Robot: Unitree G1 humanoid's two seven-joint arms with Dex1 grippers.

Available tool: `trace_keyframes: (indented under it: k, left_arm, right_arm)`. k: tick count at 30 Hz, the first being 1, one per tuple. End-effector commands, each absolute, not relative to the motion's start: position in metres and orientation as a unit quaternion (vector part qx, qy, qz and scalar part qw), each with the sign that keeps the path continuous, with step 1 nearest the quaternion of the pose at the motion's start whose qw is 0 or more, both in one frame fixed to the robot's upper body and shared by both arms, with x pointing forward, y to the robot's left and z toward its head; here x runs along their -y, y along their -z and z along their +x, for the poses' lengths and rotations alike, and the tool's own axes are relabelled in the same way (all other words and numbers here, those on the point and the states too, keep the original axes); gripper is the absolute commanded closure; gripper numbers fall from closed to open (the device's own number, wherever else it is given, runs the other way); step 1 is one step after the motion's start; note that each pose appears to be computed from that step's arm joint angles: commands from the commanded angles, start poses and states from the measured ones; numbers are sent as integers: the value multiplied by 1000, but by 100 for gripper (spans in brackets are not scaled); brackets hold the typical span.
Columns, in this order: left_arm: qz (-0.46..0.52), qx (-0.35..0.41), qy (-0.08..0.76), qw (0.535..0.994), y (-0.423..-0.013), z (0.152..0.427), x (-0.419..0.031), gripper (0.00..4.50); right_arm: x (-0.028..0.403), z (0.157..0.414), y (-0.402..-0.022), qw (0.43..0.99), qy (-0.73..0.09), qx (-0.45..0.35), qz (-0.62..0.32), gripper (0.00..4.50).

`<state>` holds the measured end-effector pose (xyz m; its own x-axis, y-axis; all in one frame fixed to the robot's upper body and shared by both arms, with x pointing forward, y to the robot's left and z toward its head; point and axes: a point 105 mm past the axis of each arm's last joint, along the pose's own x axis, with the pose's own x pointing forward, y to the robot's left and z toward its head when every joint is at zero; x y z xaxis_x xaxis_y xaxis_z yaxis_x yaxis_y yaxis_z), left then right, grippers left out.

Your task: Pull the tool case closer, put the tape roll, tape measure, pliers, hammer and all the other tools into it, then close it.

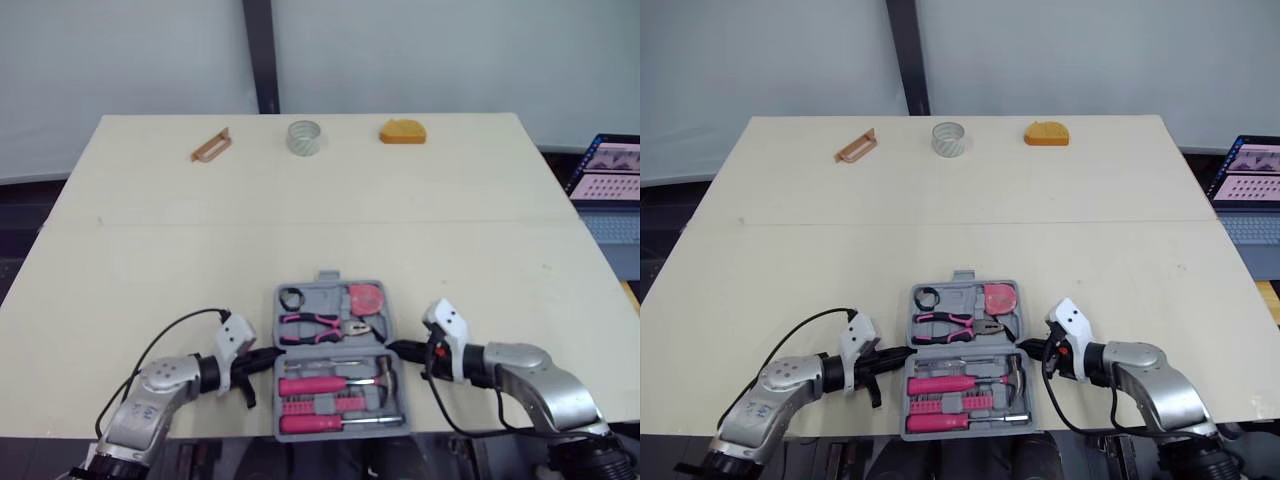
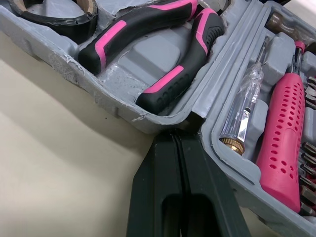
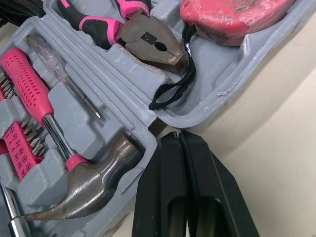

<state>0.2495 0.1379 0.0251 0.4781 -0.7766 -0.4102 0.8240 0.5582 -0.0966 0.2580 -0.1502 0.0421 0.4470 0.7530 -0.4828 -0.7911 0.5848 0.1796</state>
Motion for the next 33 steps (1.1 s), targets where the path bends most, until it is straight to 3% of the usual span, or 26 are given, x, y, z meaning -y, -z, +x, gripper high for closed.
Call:
trace_keyframes:
  k: [1,33]
  left_arm:
    - [58,-201,466,860,-27,255,-130,450]
    - [55,-219,473,851,-19,243,-129,450]
  right_arm:
    - [133,253,-53,839,-488,-237,-30,440]
    - [130,255,-52,842,-486,-233,-32,440]
